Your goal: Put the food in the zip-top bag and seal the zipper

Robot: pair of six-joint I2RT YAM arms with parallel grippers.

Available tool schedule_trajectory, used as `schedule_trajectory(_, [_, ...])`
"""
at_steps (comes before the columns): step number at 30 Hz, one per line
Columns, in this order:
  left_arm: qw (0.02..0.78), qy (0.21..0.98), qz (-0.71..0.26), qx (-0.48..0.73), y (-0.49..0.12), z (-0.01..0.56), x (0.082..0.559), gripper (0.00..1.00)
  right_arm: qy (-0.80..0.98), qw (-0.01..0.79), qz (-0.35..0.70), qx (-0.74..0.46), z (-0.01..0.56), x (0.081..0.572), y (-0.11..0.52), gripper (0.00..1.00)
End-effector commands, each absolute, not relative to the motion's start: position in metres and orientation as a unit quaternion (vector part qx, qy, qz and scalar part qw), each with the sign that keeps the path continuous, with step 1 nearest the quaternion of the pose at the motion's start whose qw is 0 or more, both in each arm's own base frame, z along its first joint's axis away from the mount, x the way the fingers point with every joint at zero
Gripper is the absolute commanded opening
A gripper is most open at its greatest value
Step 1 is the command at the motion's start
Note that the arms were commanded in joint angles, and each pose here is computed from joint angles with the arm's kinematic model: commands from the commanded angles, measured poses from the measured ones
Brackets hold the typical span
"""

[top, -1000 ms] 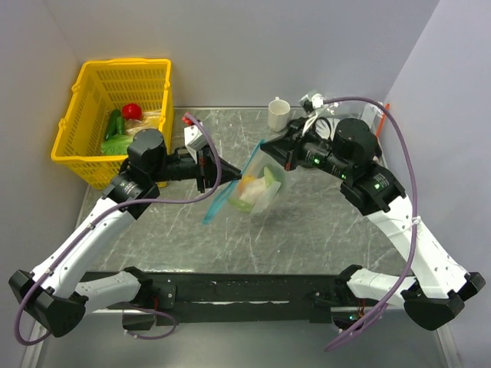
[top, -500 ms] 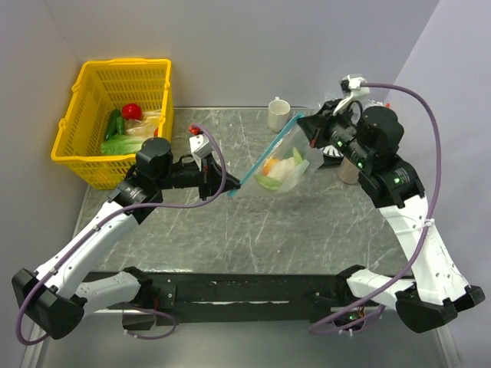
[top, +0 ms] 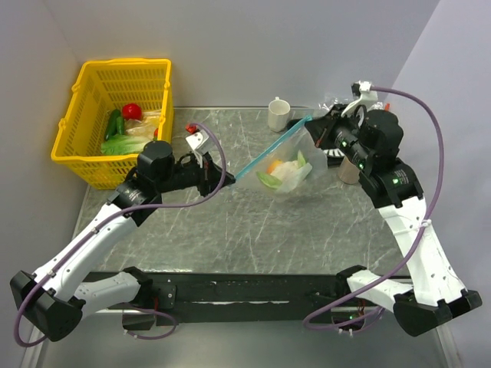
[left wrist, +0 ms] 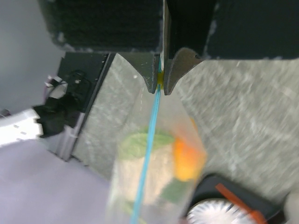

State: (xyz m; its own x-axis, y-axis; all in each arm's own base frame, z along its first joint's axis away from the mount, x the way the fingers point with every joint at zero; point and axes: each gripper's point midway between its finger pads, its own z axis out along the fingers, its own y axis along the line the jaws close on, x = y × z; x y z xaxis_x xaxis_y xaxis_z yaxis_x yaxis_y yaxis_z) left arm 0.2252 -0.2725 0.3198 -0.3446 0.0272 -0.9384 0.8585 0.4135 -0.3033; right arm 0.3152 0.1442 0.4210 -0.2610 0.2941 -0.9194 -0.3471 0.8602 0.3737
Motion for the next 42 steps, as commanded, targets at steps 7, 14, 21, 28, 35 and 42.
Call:
schedule_trajectory(7, [0.486,0.809,-0.280,0.178,-0.216,0.278,0.271,0.04,0.747,0.563,0.352,0.028,0.352,0.319,0.164,0.00])
schedule_trajectory(14, [0.493,0.814,-0.252,0.177,-0.215,0.258,0.296,0.04,0.779,0.514,0.357,0.049,0.284,0.321,0.169,0.23])
schedule_trajectory(21, [0.508,0.793,-0.281,0.184,-0.227,0.265,0.298,0.08,0.780,0.519,0.345,0.044,0.277,0.312,0.163,0.26])
schedule_trajectory(28, [0.522,0.785,-0.288,0.165,-0.222,0.282,0.295,0.56,0.772,0.543,0.328,0.043,0.301,0.308,0.154,0.76])
schedule_trajectory(35, [0.587,0.745,-0.292,0.124,-0.199,0.337,0.279,0.99,0.781,0.550,0.275,0.110,0.325,0.299,0.123,0.91])
schedule_trajectory(42, [0.624,0.723,-0.296,0.038,-0.163,0.349,0.256,0.99,0.760,0.584,0.234,0.162,0.333,0.279,0.089,1.00])
